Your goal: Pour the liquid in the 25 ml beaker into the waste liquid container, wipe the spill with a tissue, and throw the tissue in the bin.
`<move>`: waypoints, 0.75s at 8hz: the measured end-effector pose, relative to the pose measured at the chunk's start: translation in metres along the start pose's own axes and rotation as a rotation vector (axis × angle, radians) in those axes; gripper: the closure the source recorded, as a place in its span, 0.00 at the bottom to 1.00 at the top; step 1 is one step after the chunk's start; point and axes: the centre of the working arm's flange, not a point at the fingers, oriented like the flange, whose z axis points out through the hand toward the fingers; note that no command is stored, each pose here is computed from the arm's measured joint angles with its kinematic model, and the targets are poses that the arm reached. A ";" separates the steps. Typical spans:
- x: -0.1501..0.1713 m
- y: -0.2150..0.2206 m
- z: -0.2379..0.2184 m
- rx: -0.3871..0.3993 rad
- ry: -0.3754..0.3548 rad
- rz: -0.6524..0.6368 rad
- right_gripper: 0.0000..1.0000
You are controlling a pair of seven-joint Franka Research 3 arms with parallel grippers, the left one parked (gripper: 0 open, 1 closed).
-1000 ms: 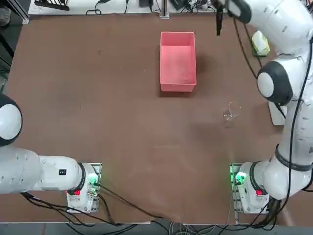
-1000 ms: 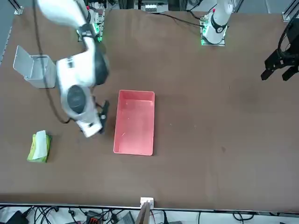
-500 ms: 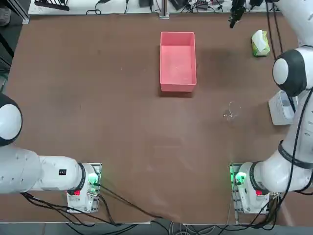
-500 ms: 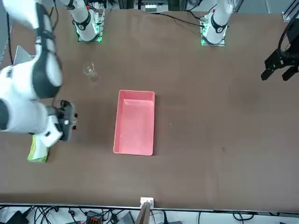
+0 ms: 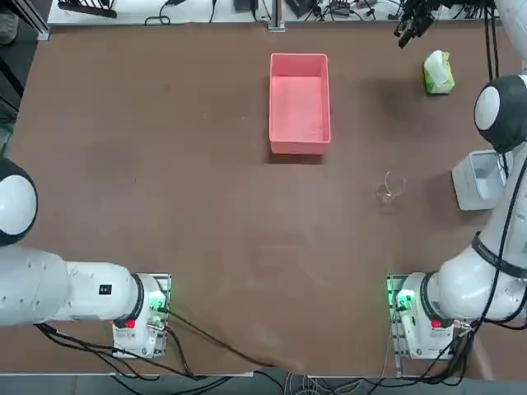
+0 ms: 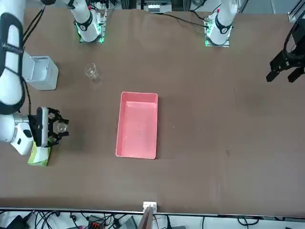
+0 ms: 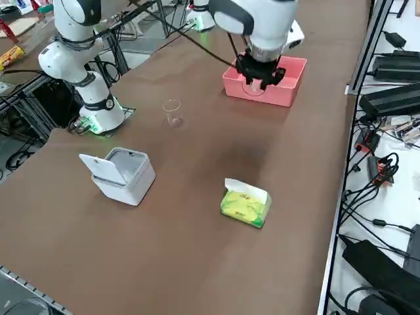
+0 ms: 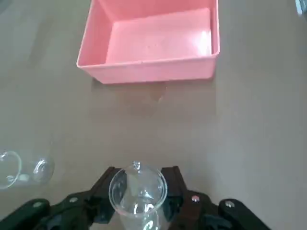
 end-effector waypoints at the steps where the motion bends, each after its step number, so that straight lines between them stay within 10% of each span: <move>1: -0.012 0.006 0.010 0.003 0.086 -0.042 0.53; 6: -0.070 0.020 0.084 0.017 0.449 -0.160 0.53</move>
